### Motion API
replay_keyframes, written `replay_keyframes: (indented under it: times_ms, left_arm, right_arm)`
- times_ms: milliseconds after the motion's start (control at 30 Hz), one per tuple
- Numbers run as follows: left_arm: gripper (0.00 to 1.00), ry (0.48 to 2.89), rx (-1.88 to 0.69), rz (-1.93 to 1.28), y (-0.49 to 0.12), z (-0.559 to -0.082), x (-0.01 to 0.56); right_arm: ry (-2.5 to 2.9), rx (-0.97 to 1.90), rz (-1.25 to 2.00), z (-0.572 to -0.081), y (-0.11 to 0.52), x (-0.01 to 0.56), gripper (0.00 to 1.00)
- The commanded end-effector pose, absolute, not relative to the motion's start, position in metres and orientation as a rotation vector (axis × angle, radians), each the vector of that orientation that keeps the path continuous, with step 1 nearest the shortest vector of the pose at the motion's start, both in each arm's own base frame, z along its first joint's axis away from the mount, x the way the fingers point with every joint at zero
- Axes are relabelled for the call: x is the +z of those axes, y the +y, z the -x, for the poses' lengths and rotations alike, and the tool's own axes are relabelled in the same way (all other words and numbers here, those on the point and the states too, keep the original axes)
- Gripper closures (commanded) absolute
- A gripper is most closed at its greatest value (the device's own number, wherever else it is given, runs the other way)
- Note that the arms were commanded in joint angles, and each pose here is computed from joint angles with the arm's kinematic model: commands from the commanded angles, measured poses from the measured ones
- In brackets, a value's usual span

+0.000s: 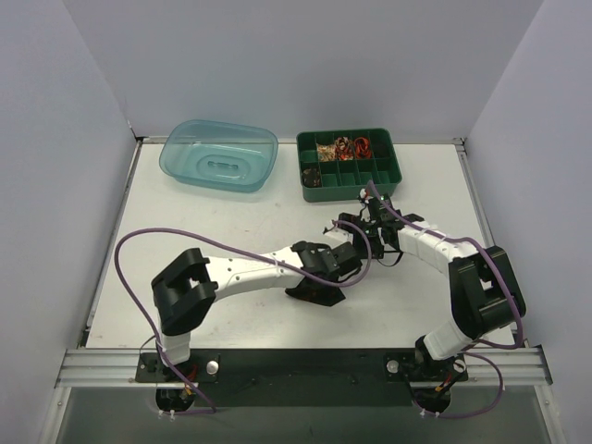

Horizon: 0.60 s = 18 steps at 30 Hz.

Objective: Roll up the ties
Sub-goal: Roll the tie at the center of the board.

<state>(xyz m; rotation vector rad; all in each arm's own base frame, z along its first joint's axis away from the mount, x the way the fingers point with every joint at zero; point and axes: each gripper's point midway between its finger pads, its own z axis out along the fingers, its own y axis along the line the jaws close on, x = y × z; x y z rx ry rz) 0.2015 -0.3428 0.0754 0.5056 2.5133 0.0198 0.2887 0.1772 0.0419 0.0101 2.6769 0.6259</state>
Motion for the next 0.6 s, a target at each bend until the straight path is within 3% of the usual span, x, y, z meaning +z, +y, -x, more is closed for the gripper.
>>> replay_keyframes:
  times_ms: [0,567]
  left_arm:
    - [0.35,2.505,-0.164,-0.439,-0.362,-0.194,0.091]
    - [0.36,2.538,-0.454,-0.407,-0.393,-0.178,0.062]
  right_arm:
    - [2.687,0.625,-0.017,-0.285,0.175,0.044,0.1]
    - [2.71,0.6,-0.026,-0.282,0.172,0.036,0.1]
